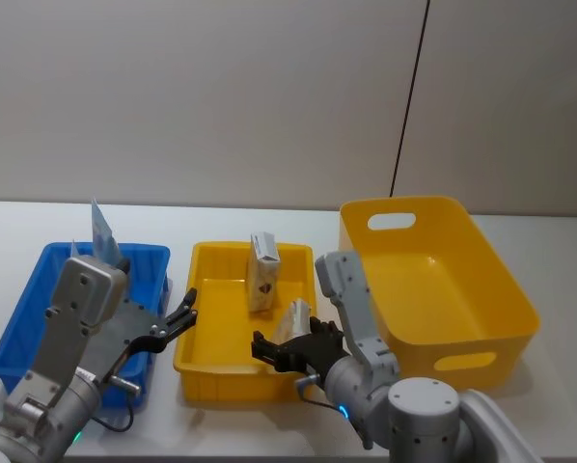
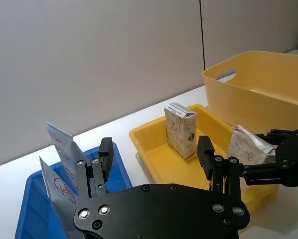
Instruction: Bimanual collaborative sorting of washing and personal care products
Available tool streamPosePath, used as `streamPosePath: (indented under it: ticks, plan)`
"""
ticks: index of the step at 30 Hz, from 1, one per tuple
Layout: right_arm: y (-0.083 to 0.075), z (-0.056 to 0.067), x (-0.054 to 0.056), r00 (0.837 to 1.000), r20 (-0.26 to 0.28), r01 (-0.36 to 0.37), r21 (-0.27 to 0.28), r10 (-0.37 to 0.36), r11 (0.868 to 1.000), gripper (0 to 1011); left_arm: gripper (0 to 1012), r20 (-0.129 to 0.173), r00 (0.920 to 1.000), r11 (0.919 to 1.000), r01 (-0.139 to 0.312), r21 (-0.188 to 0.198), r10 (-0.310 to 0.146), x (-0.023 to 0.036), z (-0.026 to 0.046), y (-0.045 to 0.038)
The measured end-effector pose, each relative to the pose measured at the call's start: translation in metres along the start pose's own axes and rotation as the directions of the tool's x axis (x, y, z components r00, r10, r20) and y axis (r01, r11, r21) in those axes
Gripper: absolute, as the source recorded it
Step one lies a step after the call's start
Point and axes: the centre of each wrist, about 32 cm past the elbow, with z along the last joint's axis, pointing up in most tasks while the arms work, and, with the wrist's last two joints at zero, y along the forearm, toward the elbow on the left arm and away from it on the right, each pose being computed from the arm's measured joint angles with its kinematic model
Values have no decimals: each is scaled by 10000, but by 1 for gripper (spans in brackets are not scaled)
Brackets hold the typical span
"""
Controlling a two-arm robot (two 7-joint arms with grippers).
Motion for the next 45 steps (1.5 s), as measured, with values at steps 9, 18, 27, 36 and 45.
streamPosePath:
  ticks: [9,18,27,36,45]
  plan:
    - [77,26,-16,10000,9,-6,-50,6,10000,1004,1001,0,10000,10000,0,0,0,0,0,0]
    - [161,51,-25,10000,-1,-42,-179,42,9998,951,1001,0,10000,10000,0,0,0,0,0,0]
    - [229,89,-26,10000,58,-51,-366,53,9993,703,1001,-1,10000,10000,0,0,0,0,0,0]
    - [265,113,-31,9998,194,-20,-498,30,9988,406,1001,0,10000,10000,0,1,0,0,0,0]
    - [270,123,-50,9988,482,13,-363,5,9993,361,1001,0,10000,10000,0,0,0,0,0,0]
